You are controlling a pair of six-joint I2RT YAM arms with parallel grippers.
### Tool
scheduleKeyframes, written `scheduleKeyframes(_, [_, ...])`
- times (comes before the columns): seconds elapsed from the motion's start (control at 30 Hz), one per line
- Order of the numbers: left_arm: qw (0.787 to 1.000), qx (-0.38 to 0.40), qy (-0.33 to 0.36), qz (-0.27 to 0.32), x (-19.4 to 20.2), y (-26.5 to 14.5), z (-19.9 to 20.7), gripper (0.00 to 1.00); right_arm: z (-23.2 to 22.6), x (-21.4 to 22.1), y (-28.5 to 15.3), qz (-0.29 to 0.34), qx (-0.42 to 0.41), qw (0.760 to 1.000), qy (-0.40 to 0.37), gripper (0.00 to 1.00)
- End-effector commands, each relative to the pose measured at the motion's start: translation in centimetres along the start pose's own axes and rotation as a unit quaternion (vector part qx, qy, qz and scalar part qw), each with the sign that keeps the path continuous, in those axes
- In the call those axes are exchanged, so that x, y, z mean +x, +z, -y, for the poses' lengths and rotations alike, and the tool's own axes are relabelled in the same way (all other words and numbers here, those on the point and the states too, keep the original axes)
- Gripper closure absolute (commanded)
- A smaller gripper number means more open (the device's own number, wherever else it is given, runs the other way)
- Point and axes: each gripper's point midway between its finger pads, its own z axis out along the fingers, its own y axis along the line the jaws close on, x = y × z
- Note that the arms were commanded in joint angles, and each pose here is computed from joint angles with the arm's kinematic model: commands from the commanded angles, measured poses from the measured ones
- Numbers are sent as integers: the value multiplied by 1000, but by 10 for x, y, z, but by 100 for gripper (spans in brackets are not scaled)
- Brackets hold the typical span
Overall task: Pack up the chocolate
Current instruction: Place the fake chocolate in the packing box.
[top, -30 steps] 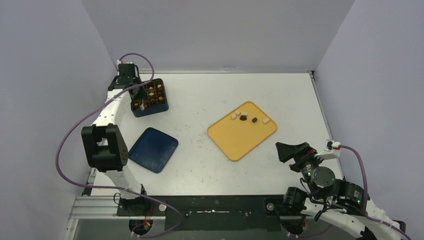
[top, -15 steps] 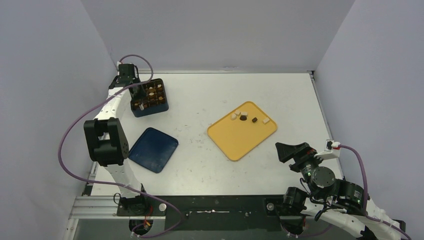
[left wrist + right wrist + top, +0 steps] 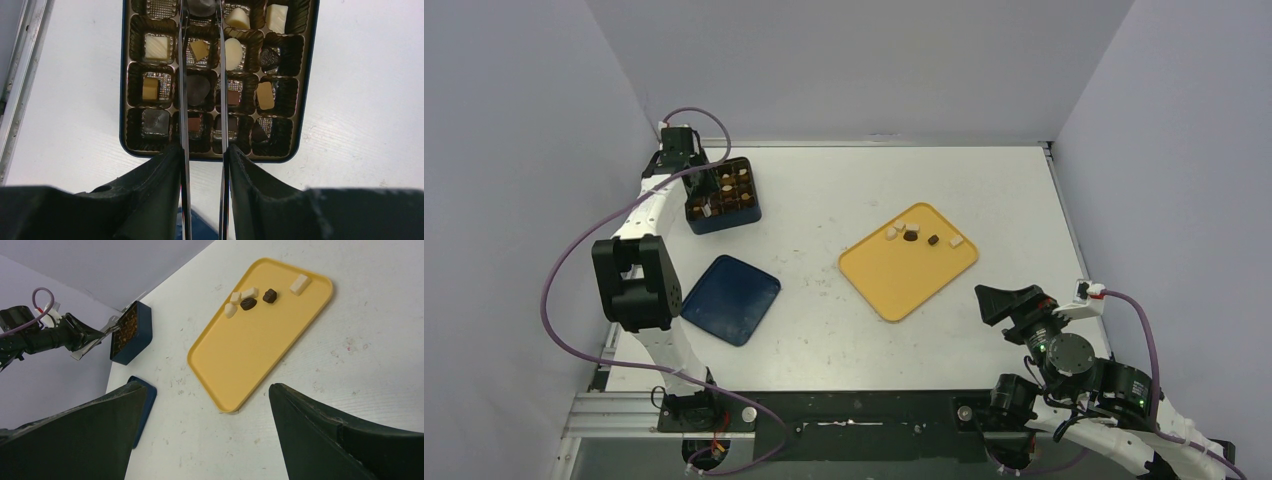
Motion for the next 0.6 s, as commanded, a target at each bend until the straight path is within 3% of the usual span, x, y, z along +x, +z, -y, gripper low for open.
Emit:
scheduleKeyframes(0.0, [997, 29, -12, 67, -39, -21, 13, 64, -3, -10, -2, 14, -6, 1000, 11, 0])
scheduleKeyframes(0.3, [994, 51, -12, 100, -49, -45, 24, 66, -5, -10, -3, 14, -9, 1000, 10, 0])
scheduleKeyframes(0.57, [989, 87, 20, 116, -45, -80, 69, 66, -4, -11, -4, 15, -14, 1000, 17, 0])
